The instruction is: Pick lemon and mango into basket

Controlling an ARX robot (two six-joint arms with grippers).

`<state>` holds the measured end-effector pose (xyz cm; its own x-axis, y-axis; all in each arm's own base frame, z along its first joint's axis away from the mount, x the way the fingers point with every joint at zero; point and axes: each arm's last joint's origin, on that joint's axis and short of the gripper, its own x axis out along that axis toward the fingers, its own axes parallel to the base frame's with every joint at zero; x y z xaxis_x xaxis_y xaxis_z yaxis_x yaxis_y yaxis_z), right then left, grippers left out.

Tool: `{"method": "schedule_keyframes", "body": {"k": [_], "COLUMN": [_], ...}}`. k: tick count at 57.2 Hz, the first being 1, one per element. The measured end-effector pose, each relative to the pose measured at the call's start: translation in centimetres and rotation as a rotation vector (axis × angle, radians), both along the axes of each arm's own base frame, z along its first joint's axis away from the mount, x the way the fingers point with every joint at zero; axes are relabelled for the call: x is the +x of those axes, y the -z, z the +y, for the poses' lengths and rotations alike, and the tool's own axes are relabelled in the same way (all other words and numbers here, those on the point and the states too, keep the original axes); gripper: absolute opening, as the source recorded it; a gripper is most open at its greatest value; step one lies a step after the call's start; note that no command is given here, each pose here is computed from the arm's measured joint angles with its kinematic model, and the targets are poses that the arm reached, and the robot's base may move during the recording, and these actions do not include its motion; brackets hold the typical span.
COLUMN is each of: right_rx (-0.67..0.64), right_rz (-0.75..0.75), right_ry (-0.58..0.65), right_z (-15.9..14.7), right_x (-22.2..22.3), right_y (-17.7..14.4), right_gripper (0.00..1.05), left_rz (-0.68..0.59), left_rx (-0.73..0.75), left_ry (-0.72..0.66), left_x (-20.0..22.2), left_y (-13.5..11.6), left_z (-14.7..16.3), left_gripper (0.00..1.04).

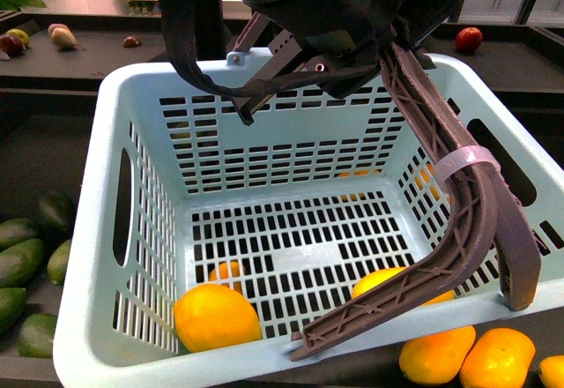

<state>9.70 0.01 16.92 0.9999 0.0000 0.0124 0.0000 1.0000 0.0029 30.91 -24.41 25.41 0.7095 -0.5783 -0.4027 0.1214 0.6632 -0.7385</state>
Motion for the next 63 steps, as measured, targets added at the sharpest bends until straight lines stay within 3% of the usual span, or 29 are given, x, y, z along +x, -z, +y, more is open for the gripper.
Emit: {"method": "schedule_keyframes", "body": {"k": [27,63], "right_rx": [0.000,0.000], "right_rz": [0.000,-0.002], "right_ry": [0.002,0.002], "right_z": [-0.01,-0.01], "right_x": [0.00,-0.02], "right_y": [0.00,-0.01], "right_gripper": [0.97,0.96], "left_rz": [-0.002,-0.007], "left_rx": [0.002,0.008], "left_ry": [0.001,-0.005], "left_x": [-0.02,-0.01], "left_y": [0.00,-0.01], "left_z": [-0.02,-0.01], "left_gripper": [0.05,0.05]}}
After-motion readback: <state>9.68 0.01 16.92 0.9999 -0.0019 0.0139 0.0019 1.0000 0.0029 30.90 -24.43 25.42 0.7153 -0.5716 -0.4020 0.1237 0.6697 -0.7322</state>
